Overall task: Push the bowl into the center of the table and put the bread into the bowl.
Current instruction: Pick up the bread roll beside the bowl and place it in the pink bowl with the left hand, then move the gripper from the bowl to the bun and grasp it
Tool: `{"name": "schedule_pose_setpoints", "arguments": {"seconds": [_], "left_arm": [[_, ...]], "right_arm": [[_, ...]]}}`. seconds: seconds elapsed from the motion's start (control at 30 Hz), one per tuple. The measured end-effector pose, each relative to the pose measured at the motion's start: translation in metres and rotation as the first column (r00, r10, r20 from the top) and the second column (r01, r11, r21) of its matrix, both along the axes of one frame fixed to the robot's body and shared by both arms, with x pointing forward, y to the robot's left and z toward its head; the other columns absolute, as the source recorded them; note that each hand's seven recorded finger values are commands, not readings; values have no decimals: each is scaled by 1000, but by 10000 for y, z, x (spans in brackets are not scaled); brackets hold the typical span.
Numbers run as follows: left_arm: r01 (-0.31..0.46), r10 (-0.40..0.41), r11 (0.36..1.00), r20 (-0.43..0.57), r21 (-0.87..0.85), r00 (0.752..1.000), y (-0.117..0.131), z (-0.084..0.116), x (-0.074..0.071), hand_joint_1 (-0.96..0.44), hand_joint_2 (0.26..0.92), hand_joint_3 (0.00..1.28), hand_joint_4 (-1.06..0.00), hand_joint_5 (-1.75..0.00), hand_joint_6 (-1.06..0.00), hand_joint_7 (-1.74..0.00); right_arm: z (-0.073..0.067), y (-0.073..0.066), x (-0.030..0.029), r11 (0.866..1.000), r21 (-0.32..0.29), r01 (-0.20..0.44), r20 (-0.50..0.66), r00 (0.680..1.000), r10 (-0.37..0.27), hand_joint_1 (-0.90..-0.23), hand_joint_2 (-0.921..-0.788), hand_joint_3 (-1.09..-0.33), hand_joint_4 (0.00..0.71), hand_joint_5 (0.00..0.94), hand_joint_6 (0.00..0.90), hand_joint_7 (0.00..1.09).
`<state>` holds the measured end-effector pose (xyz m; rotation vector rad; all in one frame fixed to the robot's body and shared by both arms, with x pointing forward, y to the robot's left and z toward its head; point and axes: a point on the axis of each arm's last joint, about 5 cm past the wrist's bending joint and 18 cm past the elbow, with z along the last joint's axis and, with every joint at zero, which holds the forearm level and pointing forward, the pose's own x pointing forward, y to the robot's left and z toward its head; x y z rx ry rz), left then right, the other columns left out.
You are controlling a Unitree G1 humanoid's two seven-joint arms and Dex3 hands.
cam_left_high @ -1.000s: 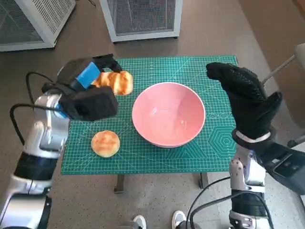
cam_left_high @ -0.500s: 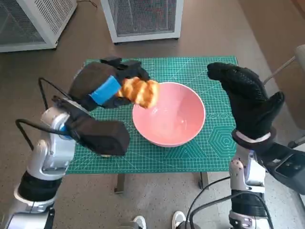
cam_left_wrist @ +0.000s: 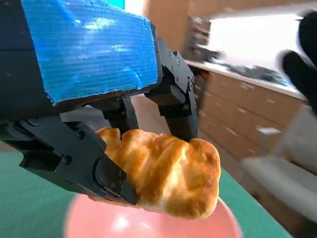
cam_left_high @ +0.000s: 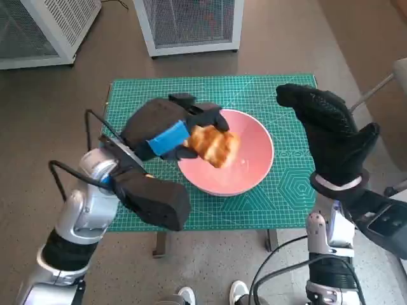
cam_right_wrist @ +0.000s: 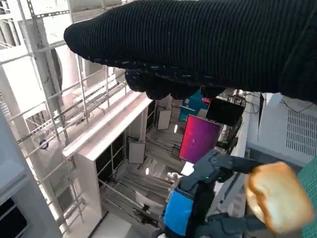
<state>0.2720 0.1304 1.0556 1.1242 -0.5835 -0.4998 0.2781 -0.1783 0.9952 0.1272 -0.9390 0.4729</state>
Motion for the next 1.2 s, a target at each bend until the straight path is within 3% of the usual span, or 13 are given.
{"name": "schedule_pose_setpoints", "arguments": {"seconds": [0.03, 0.13, 0.23, 0.3, 0.47, 0.73, 0.97, 1.2], "left_arm": [[5, -5, 1000, -8, -3, 1000, -6, -11, 5, -8, 904, 123, -642, -1121, -471, -1129], [26, -27, 1000, -41, -16, 999, -22, -50, 19, -76, 860, 72, -528, -462, -396, -614], [38, -38, 999, -69, -9, 997, -28, -90, 23, -186, 833, 31, -397, -164, -303, -396], [43, -43, 999, -87, 5, 995, -25, -116, 18, -253, 824, 19, -314, -84, -256, -326], [46, -40, 998, -102, 53, 994, -1, -135, 12, -400, 822, 9, -192, -11, -193, -237], [35, -24, 993, -92, 110, 995, 53, -90, -15, -532, 849, 14, -165, -1, -179, -195], [9, -1, 994, -77, 106, 997, 117, -18, -75, -553, 857, 10, -157, 0, -185, -177], [-45, 52, 995, -78, 84, 996, 245, 69, -178, -473, 837, 1, -159, -2, -223, -123]], "right_arm": [[1, 0, -1, 1000, 0, 0, 1, 1000, 0, -381, -921, -479, 585, 22, 159, 670], [2, -3, -5, 1000, 0, 1, 3, 1000, -1, -382, -921, -478, 585, 21, 159, 670], [1, -4, -9, 1000, 0, 1, 3, 1000, -1, -383, -921, -477, 586, 21, 160, 669], [-3, -6, -11, 1000, 0, 2, 2, 1000, -2, -383, -921, -477, 587, 21, 160, 669], [-5, -8, -13, 1000, 0, 4, 2, 1000, -4, -382, -921, -477, 588, 20, 161, 670], [-4, -7, -15, 1000, -1, 7, 8, 1000, -7, -380, -921, -479, 588, 19, 161, 672], [-5, -1, -14, 1000, 1, 7, 6, 1000, -7, -379, -921, -481, 593, 20, 159, 674], [-9, 12, -13, 1000, 3, 3, 4, 1000, -3, -379, -921, -482, 596, 20, 159, 678]]}}
